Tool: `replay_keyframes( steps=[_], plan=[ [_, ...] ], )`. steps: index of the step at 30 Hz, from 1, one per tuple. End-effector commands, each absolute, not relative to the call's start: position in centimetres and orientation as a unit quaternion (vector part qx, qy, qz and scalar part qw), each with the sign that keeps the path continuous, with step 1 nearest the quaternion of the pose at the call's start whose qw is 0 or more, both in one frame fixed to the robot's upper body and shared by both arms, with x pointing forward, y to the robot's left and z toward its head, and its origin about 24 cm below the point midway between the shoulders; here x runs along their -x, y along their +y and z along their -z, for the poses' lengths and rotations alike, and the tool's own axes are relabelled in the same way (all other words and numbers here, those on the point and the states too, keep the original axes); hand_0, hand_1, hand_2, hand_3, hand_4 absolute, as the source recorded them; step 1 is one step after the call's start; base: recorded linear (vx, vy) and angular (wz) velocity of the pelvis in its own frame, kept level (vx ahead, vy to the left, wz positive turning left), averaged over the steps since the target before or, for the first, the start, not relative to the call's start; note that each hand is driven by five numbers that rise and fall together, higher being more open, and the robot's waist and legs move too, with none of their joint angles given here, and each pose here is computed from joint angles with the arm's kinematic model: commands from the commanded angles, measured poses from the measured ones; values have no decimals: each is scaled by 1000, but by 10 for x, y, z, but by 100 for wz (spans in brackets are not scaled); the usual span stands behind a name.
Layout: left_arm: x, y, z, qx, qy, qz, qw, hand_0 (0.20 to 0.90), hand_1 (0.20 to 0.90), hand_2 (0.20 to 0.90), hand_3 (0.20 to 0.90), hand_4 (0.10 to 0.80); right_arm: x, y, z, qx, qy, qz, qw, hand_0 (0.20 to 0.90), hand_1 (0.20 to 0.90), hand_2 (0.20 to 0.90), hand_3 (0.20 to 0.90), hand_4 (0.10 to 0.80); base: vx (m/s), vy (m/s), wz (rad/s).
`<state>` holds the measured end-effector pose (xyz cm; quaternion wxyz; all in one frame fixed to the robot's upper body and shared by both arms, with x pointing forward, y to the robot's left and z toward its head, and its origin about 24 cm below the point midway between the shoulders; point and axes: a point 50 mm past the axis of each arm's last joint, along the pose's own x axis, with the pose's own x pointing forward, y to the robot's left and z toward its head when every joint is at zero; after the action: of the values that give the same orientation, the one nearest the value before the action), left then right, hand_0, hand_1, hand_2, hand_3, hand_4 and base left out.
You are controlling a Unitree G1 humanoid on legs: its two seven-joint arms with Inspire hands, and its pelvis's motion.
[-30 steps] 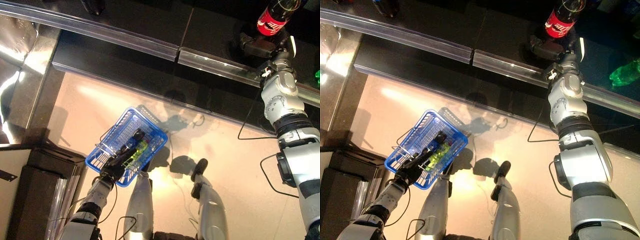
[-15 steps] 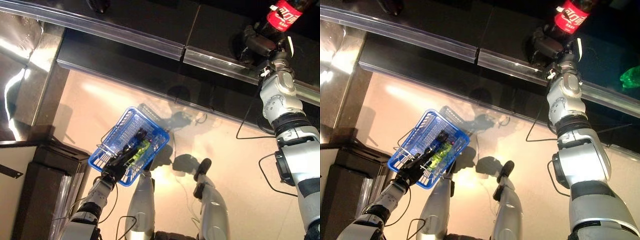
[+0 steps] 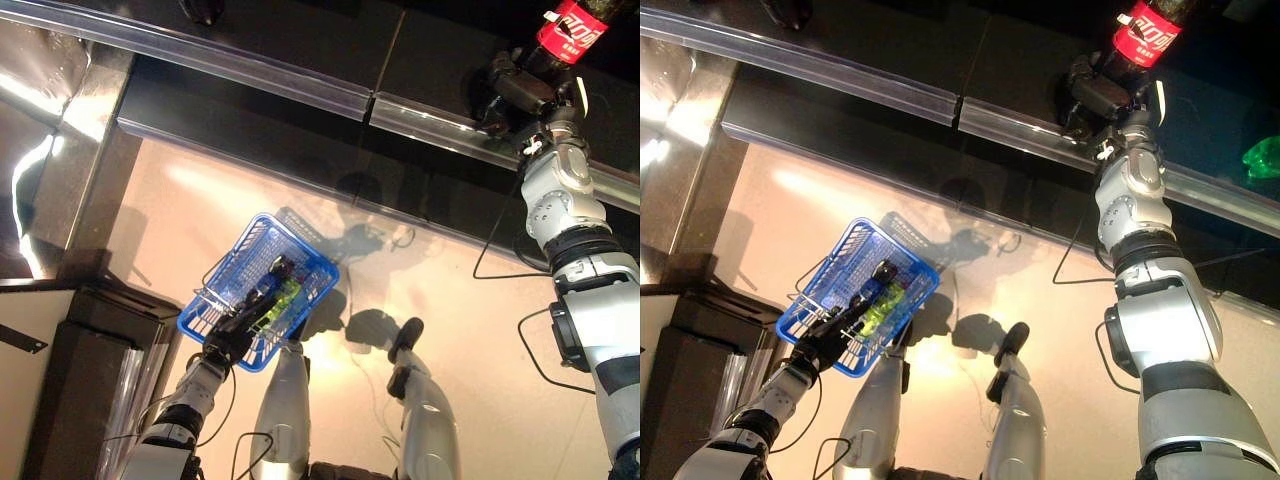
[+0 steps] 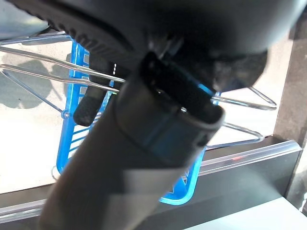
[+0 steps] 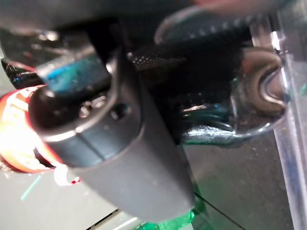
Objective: Pick up the drink and place into the basket.
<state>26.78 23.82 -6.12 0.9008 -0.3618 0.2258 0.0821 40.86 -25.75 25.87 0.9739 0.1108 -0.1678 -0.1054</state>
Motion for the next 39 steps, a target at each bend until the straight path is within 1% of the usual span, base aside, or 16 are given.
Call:
replay_keyframes(
  steps=[1, 4, 7, 14, 19, 21, 27, 32, 33, 35, 39],
  plan=[
    [-251, 284, 46, 298, 184, -73, 934, 300, 300, 300, 200, 100, -386, -238, -358, -49, -369, 52, 927, 300, 300, 300, 200, 100, 0, 0, 0],
    [-251, 287, 44, 300, 176, -73, 935, 300, 300, 300, 200, 100, -385, -231, -353, -23, -372, 39, 927, 300, 300, 300, 200, 100, -14, -4, 3],
    [-247, 289, 43, 302, 169, -69, 936, 300, 300, 300, 200, 100, -382, -234, -336, -22, -361, 26, 932, 300, 300, 300, 200, 100, 25, -17, 9],
    [-246, 277, 42, 320, 153, -49, 934, 300, 300, 300, 200, 100, -376, -247, -289, -13, -323, 19, 946, 300, 300, 300, 200, 100, 94, 6, 8],
    [-240, 258, 48, 335, 151, -22, 930, 300, 300, 300, 200, 100, -368, -242, -250, -11, -285, -4, 959, 300, 300, 300, 200, 100, 157, 15, 4],
    [-243, 247, 45, 345, 145, -7, 927, 300, 300, 300, 200, 100, -362, -237, -227, -20, -264, -20, 964, 300, 300, 300, 200, 100, 185, 29, -1],
    [-248, 228, 33, 369, 106, 47, 922, 300, 300, 300, 200, 100, -348, -221, -199, -21, -253, -51, 966, 300, 300, 300, 200, 100, 77, 24, 2],
    [-257, 207, 9, 394, 50, 111, 911, 300, 300, 300, 200, 100, -333, -202, -186, -7, -260, -86, 962, 300, 300, 300, 200, 100, 0, 0, 0],
    [-262, 198, -5, 401, 28, 138, 905, 300, 300, 300, 200, 100, -328, -194, -184, -8, -268, -101, 958, 300, 300, 300, 200, 100, -9, -4, 4],
    [-264, 193, -12, 403, 16, 153, 902, 300, 300, 300, 200, 100, -325, -189, -181, -5, -271, -110, 956, 300, 300, 300, 200, 100, -11, -5, 9],
    [-270, 176, -41, 402, -24, 206, 892, 300, 300, 300, 200, 100, -316, -174, -175, 16, -276, -141, 951, 300, 300, 300, 200, 100, -4, 0, 6]
  ],
)
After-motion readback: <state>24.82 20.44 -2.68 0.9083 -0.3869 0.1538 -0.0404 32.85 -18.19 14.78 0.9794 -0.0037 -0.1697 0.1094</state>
